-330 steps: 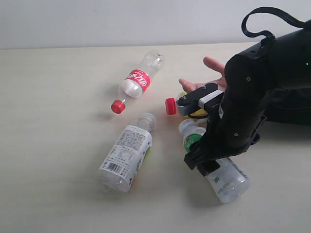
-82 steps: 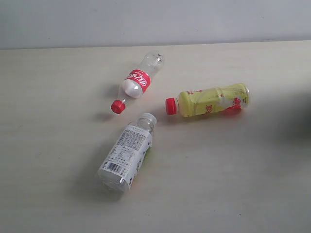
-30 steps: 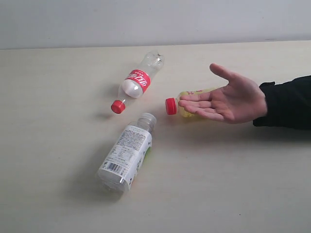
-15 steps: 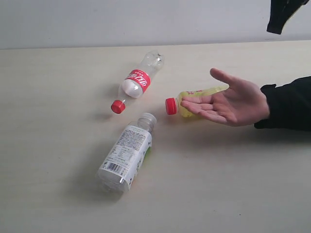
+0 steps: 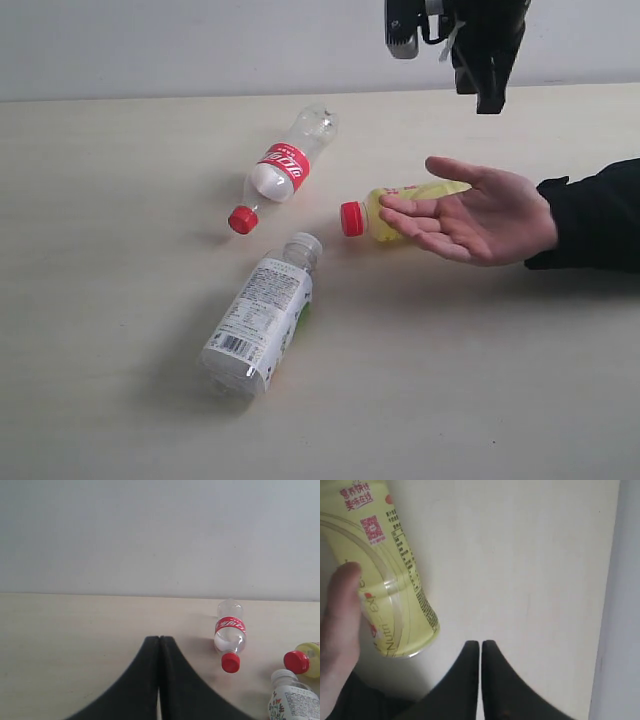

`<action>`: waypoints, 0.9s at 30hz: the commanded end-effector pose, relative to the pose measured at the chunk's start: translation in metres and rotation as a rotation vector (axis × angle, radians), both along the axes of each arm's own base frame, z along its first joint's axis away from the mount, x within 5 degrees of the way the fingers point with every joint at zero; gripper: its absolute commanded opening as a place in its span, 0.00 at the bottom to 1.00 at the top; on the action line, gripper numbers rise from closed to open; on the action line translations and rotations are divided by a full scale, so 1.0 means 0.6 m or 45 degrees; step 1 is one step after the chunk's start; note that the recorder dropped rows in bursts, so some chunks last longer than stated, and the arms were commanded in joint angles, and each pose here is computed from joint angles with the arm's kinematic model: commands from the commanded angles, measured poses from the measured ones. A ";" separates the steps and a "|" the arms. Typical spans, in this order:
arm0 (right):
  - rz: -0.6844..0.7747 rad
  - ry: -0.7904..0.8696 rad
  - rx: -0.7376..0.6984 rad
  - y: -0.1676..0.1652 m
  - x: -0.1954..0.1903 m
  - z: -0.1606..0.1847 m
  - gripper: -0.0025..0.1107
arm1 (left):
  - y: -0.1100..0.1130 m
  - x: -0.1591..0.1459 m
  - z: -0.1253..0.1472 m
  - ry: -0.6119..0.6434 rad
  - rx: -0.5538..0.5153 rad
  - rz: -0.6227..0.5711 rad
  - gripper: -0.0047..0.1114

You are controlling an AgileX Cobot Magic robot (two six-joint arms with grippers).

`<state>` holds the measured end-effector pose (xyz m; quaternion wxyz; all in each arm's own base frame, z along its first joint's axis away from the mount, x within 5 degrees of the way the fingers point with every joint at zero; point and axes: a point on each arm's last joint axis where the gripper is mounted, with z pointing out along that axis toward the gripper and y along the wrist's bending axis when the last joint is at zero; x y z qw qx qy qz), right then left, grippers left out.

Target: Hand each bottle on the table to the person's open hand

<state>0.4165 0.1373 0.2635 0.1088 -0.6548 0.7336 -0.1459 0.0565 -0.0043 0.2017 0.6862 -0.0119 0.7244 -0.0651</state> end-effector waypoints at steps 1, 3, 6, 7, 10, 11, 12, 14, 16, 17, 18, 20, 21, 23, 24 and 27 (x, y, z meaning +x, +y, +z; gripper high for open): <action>0.023 -0.011 0.044 0.007 0.012 -0.012 0.23 | 0.000 0.001 -0.001 -0.002 -0.004 0.000 0.04; 0.020 -0.007 0.072 0.010 0.012 -0.013 0.35 | 0.000 0.001 -0.001 -0.002 -0.004 0.000 0.04; -0.009 -0.004 0.133 0.016 0.011 -0.013 0.50 | 0.000 0.001 -0.001 -0.002 -0.004 0.000 0.04; -0.012 0.003 0.152 0.018 0.010 -0.013 0.52 | 0.000 0.001 -0.001 -0.002 -0.004 0.000 0.04; -0.038 0.021 0.245 0.031 0.006 -0.012 0.52 | 0.000 0.001 -0.001 -0.002 -0.004 0.000 0.04; -0.044 0.031 0.281 0.034 0.004 -0.010 0.52 | 0.000 0.001 -0.001 -0.002 -0.004 0.000 0.04; -0.035 0.043 0.321 0.044 0.001 -0.010 0.52 | 0.000 0.001 -0.001 -0.002 -0.004 0.000 0.04; 0.019 0.061 0.368 0.062 -0.006 -0.008 0.54 | 0.000 0.001 -0.001 -0.002 -0.004 0.000 0.04; 0.075 0.060 0.360 0.083 -0.014 -0.008 0.58 | 0.000 0.001 -0.001 -0.002 -0.004 0.000 0.04; 0.125 0.042 0.334 0.102 -0.022 -0.008 0.60 | 0.000 0.001 -0.001 -0.002 -0.004 0.000 0.04; 0.194 0.030 0.290 0.122 -0.030 -0.011 0.60 | 0.000 0.001 -0.001 -0.002 -0.004 0.000 0.04; 0.241 0.056 0.268 0.147 -0.041 -0.023 0.60 | 0.000 0.001 -0.001 -0.002 -0.004 0.000 0.04; 0.255 0.062 0.265 0.155 -0.044 -0.027 0.60 | 0.000 0.001 -0.001 -0.002 -0.004 0.000 0.04; 0.285 0.094 0.254 0.174 -0.052 -0.042 0.63 | 0.000 0.001 -0.001 -0.002 -0.004 0.000 0.04; 0.301 0.114 0.236 0.182 -0.055 -0.054 0.65 | 0.000 0.001 -0.001 -0.002 -0.004 0.000 0.04; 0.342 0.105 0.121 0.186 -0.055 -0.070 0.65 | 0.000 0.001 -0.001 -0.002 -0.004 0.000 0.04</action>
